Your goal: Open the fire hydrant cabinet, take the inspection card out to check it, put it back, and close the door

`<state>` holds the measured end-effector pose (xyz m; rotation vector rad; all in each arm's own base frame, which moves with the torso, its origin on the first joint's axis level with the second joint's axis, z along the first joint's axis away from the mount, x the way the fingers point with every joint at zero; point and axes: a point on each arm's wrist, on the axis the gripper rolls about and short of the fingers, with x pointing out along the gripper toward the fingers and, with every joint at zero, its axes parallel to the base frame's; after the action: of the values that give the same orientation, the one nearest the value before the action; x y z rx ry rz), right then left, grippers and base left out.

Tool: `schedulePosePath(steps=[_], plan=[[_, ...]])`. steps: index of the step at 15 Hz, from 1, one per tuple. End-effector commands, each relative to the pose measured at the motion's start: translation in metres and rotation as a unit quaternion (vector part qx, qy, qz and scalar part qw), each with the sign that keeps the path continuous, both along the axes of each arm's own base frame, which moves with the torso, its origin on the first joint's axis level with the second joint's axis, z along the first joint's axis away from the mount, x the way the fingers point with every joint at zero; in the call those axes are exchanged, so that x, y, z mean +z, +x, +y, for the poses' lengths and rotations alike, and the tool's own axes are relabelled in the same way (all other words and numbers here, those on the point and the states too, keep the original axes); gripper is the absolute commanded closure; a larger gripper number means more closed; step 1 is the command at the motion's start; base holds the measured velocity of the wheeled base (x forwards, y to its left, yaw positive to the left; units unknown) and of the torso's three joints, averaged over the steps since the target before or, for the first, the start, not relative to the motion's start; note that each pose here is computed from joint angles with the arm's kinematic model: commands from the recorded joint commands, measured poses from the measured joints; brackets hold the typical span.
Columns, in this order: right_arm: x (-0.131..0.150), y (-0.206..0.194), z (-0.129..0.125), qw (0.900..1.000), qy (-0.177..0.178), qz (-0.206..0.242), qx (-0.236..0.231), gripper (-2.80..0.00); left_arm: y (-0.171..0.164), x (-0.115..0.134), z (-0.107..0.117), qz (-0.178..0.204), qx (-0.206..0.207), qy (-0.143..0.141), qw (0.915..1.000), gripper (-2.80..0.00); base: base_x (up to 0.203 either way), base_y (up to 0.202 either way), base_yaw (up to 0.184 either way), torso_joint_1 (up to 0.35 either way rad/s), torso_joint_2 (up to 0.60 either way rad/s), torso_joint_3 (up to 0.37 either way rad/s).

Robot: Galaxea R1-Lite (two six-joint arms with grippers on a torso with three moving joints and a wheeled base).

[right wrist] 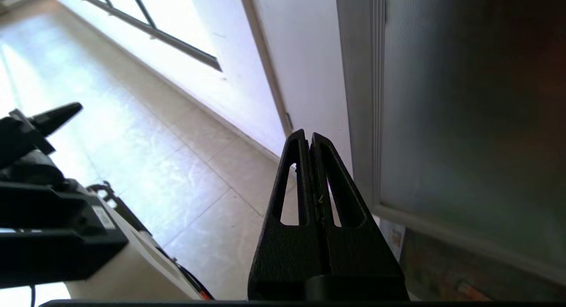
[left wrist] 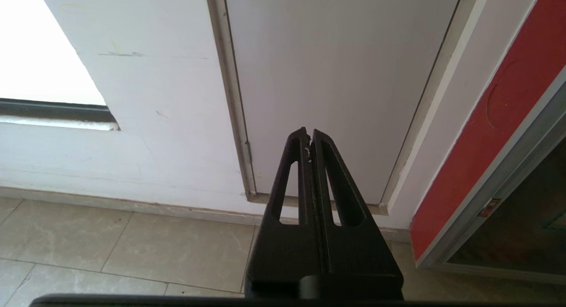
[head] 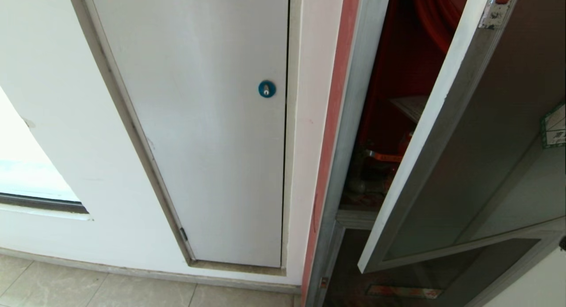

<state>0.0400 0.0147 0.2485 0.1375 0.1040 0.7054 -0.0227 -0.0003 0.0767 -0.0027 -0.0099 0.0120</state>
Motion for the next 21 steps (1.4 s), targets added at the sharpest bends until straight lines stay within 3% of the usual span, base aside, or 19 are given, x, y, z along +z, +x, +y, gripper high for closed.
schedulePosePath(steps=[1, 6, 12, 21], plan=[[0.015, 0.034, 0.001, 0.999, 0.002, 0.034, 0.014, 0.0, 0.0, -0.001, 0.0, 0.003, 0.001, 0.0, 1.0, 0.0, 0.0, 0.0, 0.0, 0.0, 0.0, 0.0], [0.057, 0.079, 0.011, 0.998, 0.002, 0.023, 0.064, 0.0, 0.0, -0.001, 0.0, 0.003, 0.001, 0.0, 1.0, 0.0, 0.0, 0.0, 0.0, 0.0, 0.0, 0.0], [0.073, 0.106, 0.032, 0.992, 0.0, 0.024, 0.124, 0.0, 0.0, -0.001, 0.0, 0.003, 0.001, 0.0, 1.0, 0.0, 0.0, 0.0, 0.0, 0.0, 0.0, 0.0], [0.091, 0.149, 0.04, 0.997, 0.0, -0.004, 0.077, 0.0, 0.0, -0.001, 0.0, 0.003, 0.0, 0.0, 1.0, 0.0, 0.0, 0.0, 0.0, 0.0, 0.0, 0.0]])
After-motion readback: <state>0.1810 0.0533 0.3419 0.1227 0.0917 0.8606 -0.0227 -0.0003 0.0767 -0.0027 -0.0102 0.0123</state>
